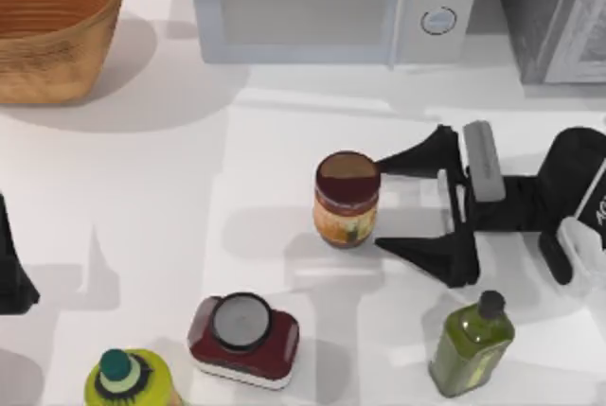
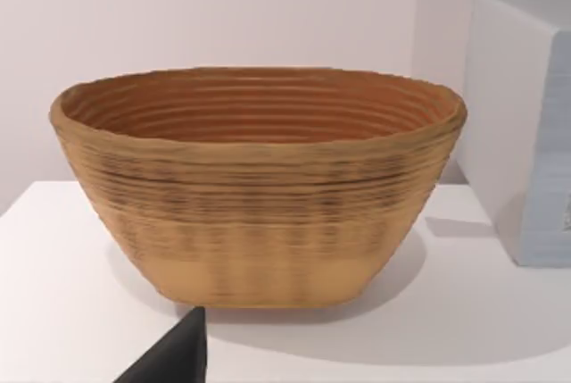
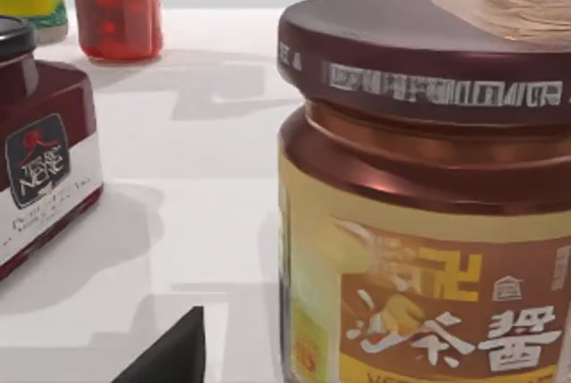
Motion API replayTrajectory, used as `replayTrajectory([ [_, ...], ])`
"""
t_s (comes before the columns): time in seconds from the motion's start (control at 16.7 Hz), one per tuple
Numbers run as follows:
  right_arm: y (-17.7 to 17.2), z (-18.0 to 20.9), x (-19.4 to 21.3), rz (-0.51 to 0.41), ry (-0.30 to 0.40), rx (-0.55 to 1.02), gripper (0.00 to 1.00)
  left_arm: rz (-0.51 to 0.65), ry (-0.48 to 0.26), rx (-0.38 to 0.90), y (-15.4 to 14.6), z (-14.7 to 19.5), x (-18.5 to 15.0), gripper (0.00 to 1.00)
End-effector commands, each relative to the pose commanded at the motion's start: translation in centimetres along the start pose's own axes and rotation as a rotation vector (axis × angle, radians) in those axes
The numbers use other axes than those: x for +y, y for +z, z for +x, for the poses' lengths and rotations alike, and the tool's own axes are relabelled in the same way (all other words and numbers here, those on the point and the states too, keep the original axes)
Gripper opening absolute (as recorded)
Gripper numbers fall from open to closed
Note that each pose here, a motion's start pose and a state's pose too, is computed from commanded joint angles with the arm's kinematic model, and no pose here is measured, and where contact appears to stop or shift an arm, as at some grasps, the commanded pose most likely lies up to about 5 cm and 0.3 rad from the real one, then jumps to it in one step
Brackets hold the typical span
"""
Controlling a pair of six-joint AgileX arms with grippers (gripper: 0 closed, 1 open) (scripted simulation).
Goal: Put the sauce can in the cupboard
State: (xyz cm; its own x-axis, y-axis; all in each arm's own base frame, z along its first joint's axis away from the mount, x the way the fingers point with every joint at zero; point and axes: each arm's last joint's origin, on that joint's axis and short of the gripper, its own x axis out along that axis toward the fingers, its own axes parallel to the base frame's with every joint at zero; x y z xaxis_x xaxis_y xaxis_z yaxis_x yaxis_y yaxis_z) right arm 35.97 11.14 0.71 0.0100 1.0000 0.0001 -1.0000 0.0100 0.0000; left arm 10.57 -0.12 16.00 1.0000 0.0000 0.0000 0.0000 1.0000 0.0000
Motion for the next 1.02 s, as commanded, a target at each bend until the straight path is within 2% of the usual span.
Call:
replayTrajectory([
  [0.24,0.1,0.3,0.0,0.001,-0.002,0.000,1.00,0.000,0.000,0.000,0.0,0.0,0.0,1.00],
  [0.72,0.0,5.9,0.0,0.000,0.000,0.000,1.00,0.000,0.000,0.000,0.0,0.0,0.0,1.00],
  [0.96,0.0,6.0,0.0,0.000,0.000,0.000,1.00,0.000,0.000,0.000,0.0,0.0,0.0,1.00],
  [1.02,0.0,6.0,0.0,0.000,0.000,0.000,0.92,0.000,0.000,0.000,0.0,0.0,0.0,1.00],
])
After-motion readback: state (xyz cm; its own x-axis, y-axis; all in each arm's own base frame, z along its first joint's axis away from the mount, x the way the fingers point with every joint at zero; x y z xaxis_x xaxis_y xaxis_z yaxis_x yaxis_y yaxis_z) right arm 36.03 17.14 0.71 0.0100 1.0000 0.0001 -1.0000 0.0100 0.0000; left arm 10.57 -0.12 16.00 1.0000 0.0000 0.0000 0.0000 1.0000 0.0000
